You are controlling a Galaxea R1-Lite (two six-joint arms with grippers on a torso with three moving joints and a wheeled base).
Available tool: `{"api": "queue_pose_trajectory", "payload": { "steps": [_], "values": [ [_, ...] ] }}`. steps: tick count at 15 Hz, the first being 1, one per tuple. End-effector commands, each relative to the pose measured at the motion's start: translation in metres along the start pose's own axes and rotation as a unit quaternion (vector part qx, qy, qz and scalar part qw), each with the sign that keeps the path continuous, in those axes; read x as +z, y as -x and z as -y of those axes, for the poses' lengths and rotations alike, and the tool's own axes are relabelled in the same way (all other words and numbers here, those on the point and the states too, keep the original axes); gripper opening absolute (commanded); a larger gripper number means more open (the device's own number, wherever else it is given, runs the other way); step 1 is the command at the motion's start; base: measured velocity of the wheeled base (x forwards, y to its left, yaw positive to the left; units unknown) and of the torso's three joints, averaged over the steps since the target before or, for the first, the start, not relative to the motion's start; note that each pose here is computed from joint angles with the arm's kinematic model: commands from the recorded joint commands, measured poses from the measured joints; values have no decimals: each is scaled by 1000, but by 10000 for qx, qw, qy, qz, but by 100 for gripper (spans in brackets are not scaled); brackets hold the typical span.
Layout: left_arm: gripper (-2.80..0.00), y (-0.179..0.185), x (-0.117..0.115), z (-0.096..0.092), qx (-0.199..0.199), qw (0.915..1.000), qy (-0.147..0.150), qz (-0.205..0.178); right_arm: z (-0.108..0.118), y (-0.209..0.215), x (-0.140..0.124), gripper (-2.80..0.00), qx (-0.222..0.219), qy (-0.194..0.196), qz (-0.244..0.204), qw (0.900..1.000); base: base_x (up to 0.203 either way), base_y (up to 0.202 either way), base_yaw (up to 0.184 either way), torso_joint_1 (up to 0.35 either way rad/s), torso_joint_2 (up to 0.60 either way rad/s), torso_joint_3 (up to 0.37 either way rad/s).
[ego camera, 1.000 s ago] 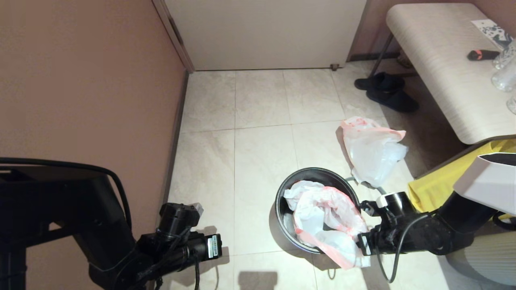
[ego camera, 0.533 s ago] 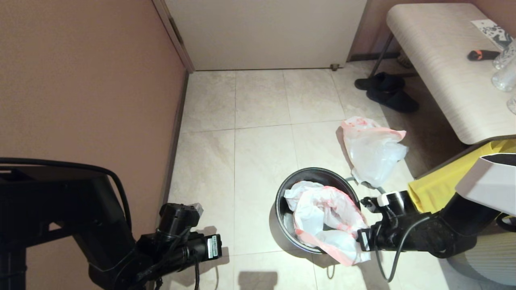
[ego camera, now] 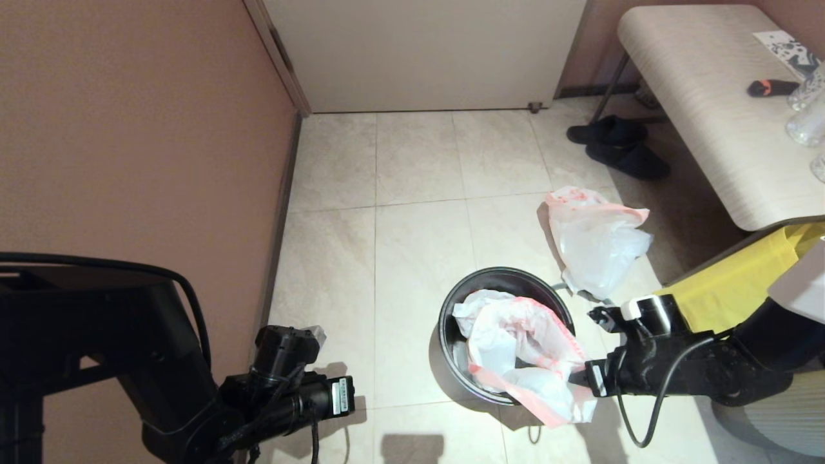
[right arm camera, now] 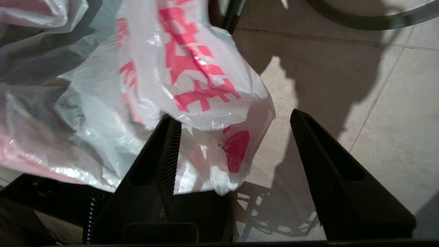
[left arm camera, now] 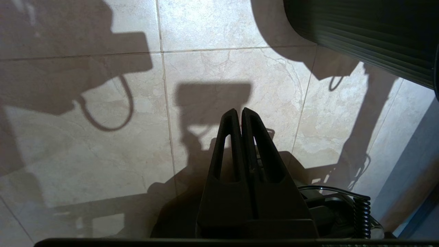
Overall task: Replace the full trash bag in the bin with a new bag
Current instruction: Put the new garbage bag on the trash can
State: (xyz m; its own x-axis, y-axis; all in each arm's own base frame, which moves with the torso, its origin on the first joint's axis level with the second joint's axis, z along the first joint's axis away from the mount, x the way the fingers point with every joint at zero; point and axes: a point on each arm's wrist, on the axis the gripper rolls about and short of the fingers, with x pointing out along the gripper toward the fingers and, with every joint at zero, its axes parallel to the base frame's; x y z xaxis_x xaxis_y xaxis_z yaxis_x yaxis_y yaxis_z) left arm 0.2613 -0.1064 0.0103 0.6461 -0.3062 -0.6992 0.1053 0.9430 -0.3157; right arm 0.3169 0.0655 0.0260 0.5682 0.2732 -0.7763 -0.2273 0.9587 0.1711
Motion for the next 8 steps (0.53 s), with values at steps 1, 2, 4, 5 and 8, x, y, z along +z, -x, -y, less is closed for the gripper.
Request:
{"api": "queue_pose_trajectory", "payload": {
  "steps": [1, 2, 4, 5, 8],
  "values": [
    [-280, 0, 0, 0, -10, 10000, 13, 15, -1, 29, 9, 0, -5, 138, 110, 9998, 0, 0, 0, 0, 0, 0],
    [-280, 0, 0, 0, -10, 10000, 13, 15, 2, 37, 10, 0, -41, 254, 68, 9996, 0, 0, 0, 0, 0, 0],
    [-280, 0, 0, 0, -10, 10000, 5, 15, 10, 52, 11, 0, 3, 404, 52, 9992, 0, 0, 0, 0, 0, 0],
    [-280, 0, 0, 0, -10, 10000, 5, 15, 11, 57, 10, 0, 132, 433, 7, 9990, 0, 0, 0, 0, 0, 0],
    [-280, 0, 0, 0, -10, 10000, 5, 15, 22, 65, 10, 0, 285, 478, 67, 9984, 0, 0, 0, 0, 0, 0]
  ]
}}
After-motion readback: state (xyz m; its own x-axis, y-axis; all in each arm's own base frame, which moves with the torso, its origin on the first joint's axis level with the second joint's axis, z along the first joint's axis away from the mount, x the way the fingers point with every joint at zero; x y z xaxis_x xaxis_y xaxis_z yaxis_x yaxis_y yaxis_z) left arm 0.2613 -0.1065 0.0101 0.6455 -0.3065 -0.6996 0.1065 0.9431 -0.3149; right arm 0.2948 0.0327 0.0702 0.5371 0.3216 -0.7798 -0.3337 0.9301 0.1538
